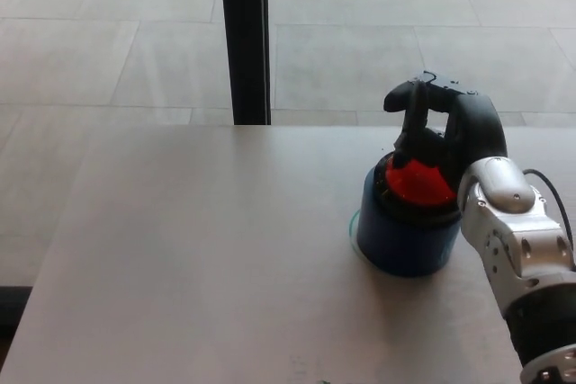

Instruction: The robot uses its right hand to press the red button kept in the middle of the desk

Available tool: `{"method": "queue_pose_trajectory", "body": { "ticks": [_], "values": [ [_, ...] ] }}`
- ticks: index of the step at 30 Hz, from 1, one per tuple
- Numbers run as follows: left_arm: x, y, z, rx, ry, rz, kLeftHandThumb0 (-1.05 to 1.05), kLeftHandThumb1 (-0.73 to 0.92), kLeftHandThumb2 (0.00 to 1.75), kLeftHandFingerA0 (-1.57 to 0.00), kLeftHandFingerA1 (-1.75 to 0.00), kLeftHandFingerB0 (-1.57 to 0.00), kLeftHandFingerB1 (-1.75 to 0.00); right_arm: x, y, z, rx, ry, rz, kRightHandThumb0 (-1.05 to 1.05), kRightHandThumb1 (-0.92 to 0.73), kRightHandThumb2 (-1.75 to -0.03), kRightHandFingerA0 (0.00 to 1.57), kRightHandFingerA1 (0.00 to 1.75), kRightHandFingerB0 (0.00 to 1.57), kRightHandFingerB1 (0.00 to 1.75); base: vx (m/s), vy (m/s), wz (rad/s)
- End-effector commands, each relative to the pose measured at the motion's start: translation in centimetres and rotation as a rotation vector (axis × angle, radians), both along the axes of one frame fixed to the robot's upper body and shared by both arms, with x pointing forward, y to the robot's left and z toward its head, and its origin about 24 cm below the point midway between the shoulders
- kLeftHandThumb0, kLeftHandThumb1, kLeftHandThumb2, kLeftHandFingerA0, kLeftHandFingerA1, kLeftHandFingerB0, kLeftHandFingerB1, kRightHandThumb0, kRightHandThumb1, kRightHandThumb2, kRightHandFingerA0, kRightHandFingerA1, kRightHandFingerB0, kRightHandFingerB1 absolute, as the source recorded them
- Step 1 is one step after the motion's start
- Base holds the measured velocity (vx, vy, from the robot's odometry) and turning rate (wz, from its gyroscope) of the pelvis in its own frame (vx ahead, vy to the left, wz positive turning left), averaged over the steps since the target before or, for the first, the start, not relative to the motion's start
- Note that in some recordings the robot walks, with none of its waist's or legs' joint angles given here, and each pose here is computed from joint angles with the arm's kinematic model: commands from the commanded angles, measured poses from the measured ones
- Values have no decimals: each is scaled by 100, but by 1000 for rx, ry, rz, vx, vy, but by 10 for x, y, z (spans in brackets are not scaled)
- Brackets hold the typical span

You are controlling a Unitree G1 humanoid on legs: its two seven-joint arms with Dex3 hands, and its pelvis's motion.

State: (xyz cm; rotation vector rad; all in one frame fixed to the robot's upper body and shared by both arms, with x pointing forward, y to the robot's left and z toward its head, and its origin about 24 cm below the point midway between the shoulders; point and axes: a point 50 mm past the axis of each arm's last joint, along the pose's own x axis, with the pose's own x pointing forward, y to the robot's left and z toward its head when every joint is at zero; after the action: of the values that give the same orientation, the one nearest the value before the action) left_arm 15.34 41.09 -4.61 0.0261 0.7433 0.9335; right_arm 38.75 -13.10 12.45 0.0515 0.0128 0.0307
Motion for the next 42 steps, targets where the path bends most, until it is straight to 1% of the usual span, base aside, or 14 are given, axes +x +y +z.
{"method": "queue_pose_trajectory", "body": {
  "ticks": [1,6,8,9,17,18,20,24,25,30,31,36,39,42],
  "values": [
    [-2,1,0,-34,-44,35,-35,47,122,-82,-175,-36,-109,-13,-4,-41,113,100,-36,-24,-48,-127,94,175,73,153,0,0,0],
    [1,2,2,-4,-1,-8,-34,45,118,-110,-170,-52,-111,-13,-5,-46,153,96,-59,-25,-49,-126,94,175,75,155,0,0,0],
    [1,2,2,-7,-6,-3,-38,48,119,-95,-175,-49,-115,-12,-5,-45,151,91,-61,-25,-49,-127,93,175,74,156,0,0,0],
    [1,2,2,-40,-40,39,-35,49,120,-96,-175,-35,-103,-12,-6,-43,147,84,-62,-24,-51,-126,93,175,73,155,0,0,0],
    [3,1,2,-1,1,-3,-33,48,116,-109,-168,-40,-101,1,-9,-10,144,-9,-42,-26,-46,-128,92,175,74,154,0,0,0],
    [3,1,3,3,3,-21,-33,48,117,-117,-168,-62,-115,3,-9,-6,140,-22,-30,-26,-45,-129,92,175,74,154,0,0,0],
    [4,1,3,-3,-23,-1,-35,49,120,-92,-175,-32,-103,8,-9,16,59,-75,-3,-23,-46,-129,91,175,73,154,0,0,0],
    [3,4,5,-12,-32,25,-34,48,116,-112,-171,-31,-94,16,-16,46,-2,-145,14,-26,-50,-124,93,175,77,151,0,0,0],
    [3,4,5,-15,-35,31,-36,49,117,-111,-175,-34,-118,20,-22,65,-26,-180,11,-25,-47,-128,94,175,78,149,0,0,0],
    [4,4,6,-19,-56,27,-34,50,118,-77,-175,-29,-104,23,-39,121,-93,-322,-12,-28,-40,-134,94,175,78,148,0,0,0],
    [3,4,5,-14,-50,23,-33,50,118,-102,-171,-39,-100,24,-43,134,-82,-342,-9,-30,-38,-136,97,175,80,147,0,0,0],
    [-1,5,4,-9,-28,32,-34,47,116,-112,-171,-46,-106,18,-70,178,-77,-410,-52,-28,-40,-138,94,175,78,148,0,0,0],
    [0,6,6,-5,-28,24,-33,52,116,-105,-168,-31,-98,9,-95,192,-103,-459,-75,-28,-41,-132,92,175,75,150,0,0,0],
    [-1,6,5,6,-7,7,-35,48,116,-119,-170,-57,-113,-9,-138,203,-116,-482,-164,-25,-45,-129,89,175,72,150,0,0,0]
  ]
}}
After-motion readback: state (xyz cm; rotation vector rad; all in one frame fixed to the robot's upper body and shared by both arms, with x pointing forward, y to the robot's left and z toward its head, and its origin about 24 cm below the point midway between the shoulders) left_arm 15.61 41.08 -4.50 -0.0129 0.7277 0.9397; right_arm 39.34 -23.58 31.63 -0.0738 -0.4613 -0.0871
